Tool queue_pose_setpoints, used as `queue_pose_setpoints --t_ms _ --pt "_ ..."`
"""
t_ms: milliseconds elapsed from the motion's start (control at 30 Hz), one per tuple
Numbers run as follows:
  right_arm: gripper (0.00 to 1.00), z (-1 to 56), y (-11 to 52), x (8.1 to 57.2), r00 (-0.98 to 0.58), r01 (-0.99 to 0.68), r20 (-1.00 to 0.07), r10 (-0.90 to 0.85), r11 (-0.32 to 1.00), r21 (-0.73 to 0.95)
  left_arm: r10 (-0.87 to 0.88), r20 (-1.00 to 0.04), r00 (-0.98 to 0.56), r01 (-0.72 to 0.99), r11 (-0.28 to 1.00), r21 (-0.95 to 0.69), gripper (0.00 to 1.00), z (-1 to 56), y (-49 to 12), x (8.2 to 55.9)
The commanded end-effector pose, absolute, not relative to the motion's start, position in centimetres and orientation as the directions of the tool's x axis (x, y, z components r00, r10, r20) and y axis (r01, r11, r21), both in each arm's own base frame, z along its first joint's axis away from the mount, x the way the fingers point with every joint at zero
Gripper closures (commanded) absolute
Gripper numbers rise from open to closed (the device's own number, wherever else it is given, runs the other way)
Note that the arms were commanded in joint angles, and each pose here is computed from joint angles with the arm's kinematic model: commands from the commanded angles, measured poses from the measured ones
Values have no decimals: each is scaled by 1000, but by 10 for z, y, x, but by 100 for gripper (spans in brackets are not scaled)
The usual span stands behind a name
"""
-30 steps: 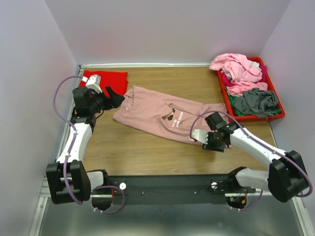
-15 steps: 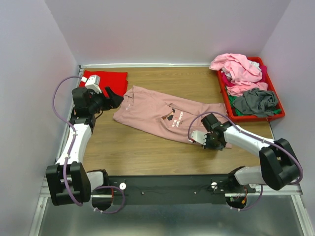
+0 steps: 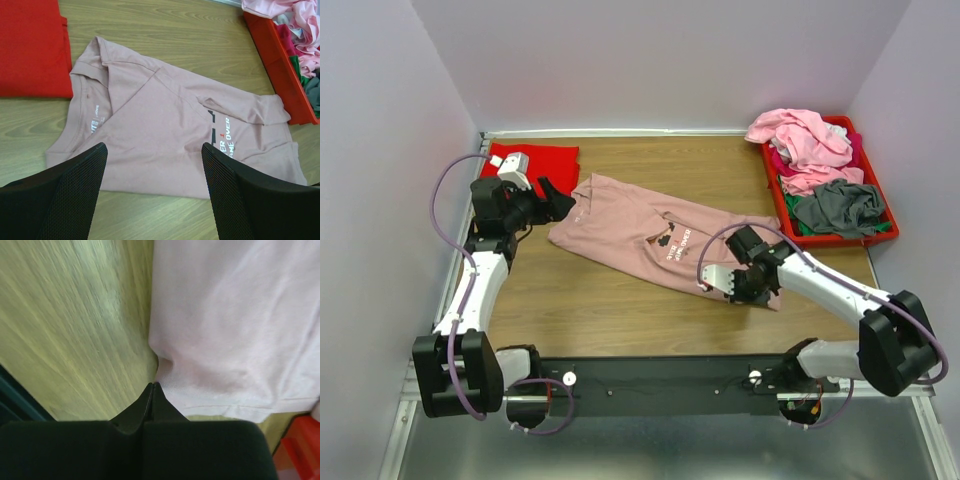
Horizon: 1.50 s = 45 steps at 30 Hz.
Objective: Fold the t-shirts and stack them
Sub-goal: Fold the tshirt
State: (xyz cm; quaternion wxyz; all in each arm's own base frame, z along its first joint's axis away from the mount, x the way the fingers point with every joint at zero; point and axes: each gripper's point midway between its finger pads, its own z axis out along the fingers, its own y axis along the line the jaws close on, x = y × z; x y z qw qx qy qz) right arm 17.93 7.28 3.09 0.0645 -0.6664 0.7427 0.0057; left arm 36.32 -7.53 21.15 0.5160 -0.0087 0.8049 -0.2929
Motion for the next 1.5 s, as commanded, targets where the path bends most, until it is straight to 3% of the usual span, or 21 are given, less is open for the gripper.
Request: queue_pose_setpoints --t_ms 0,200,400,467,500,600,633,733,900,1167,1467 --pt "100 53 95 178 -83 -994 -198 -977 94 -49 -299 -833 -465 301 831 -467 16 207 -78 362" --pt "100 49 122 145 -17 -998 -226 -974 1 71 -297 -823 -484 315 819 -480 16 205 -87 364" --pt "97 44 140 116 75 -981 -183 -980 -105 165 -268 -815 -513 355 798 -487 17 209 -127 368" --pt "79 55 147 126 63 -989 -209 -976 -89 115 -272 -810 -519 352 796 -493 17 211 -135 372" --pt "54 67 156 136 58 -995 -241 -969 -77 67 -271 -808 -523 345 800 -491 17 210 -140 373" --pt "28 89 170 166 -15 -997 -321 -947 40 -71 -299 -782 -547 294 806 -514 17 203 -157 380" --pt "24 91 168 176 -49 -991 -328 -943 86 -101 -323 -759 -565 263 802 -537 17 200 -164 387" --pt "22 85 141 209 -188 -960 -337 -923 246 -138 -352 -725 -592 196 809 -554 17 188 -189 393" --pt "22 67 99 226 -345 -912 -333 -877 397 -100 -491 -605 -626 -69 808 -585 22 144 -204 423" --pt "22 52 86 229 -374 -898 -319 -871 426 -112 -712 -474 -519 -510 702 -497 30 101 -188 472" --pt "21 57 92 235 -393 -876 -381 -837 466 -121 -726 -462 -509 -650 676 -347 34 54 -184 520"
